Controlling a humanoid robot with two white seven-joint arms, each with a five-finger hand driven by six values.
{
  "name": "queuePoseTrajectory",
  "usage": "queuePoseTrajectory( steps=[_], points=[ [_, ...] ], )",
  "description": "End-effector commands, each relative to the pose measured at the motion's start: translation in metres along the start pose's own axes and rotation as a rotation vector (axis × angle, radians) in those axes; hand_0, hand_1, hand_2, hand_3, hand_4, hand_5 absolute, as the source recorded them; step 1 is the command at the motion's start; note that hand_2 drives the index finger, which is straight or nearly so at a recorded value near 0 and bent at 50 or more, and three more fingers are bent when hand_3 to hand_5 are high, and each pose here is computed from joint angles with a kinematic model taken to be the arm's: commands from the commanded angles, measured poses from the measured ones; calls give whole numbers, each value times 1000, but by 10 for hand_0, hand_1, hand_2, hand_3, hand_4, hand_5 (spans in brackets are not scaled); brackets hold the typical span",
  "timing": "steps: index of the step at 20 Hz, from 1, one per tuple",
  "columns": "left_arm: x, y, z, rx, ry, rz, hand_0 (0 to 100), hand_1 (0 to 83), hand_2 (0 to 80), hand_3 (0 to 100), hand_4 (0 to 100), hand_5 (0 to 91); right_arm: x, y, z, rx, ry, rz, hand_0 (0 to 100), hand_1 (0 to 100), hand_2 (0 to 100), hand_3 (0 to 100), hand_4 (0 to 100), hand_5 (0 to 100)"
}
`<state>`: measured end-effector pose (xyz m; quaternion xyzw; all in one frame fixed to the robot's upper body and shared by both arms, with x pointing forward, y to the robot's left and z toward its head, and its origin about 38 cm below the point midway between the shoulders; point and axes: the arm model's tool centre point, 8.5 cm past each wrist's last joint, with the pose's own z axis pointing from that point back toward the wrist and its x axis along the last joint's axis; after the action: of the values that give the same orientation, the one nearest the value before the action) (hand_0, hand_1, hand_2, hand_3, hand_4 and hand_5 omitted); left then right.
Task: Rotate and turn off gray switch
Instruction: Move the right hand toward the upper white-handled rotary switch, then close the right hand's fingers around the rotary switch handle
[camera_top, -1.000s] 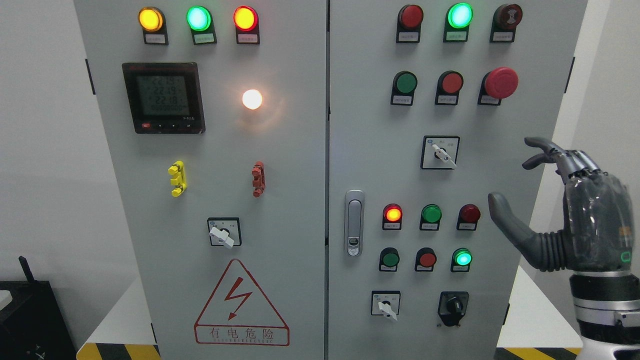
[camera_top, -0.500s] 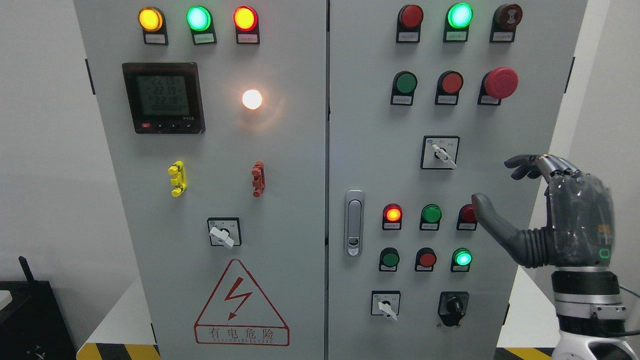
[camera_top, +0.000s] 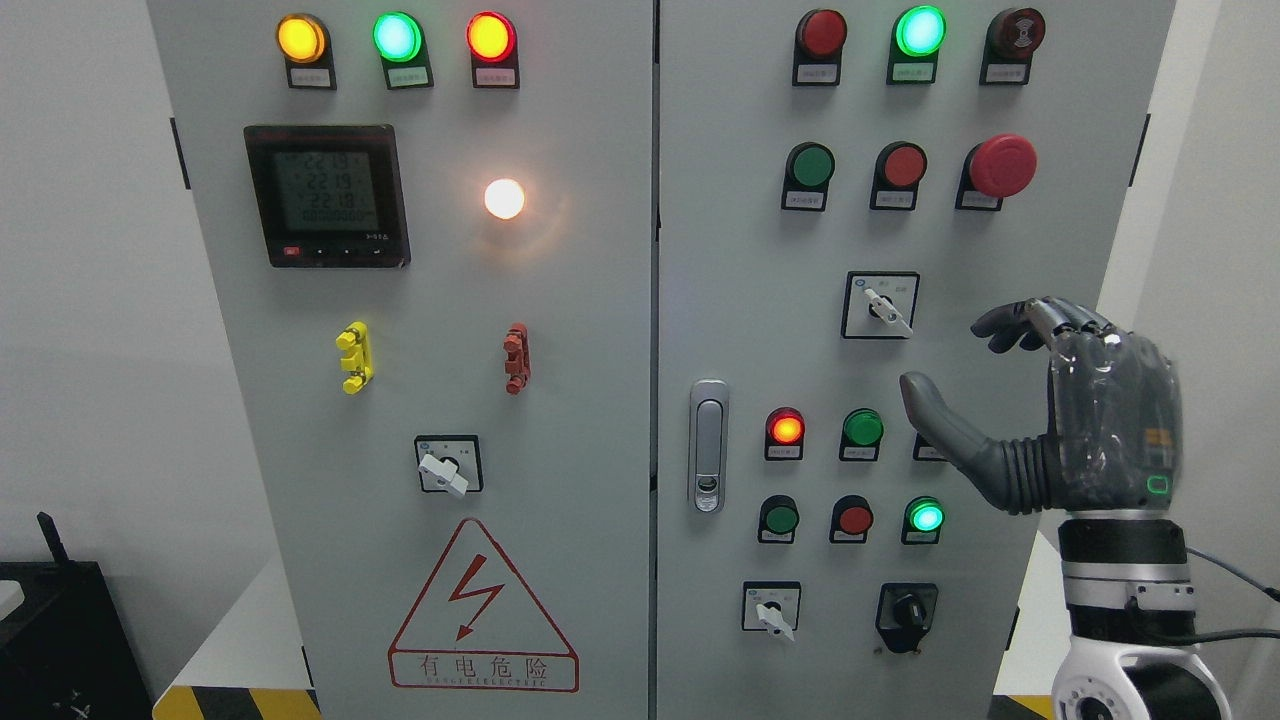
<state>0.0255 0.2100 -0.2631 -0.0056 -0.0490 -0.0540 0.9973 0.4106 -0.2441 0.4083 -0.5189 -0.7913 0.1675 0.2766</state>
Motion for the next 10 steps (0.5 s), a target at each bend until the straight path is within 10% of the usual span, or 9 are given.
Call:
queuePoseTrajectory(
  steps=[1,10],
  points=[
    [0,0,0,2,0,32,120,389,0,0,0,0,16,14,-7,23,-19,2,0,291,507,669,688,833],
    [0,0,0,2,0,32,120,389,0,0,0,0,24,15,-11,20,-39,-1,0,330,518,824,752,924]
  ],
)
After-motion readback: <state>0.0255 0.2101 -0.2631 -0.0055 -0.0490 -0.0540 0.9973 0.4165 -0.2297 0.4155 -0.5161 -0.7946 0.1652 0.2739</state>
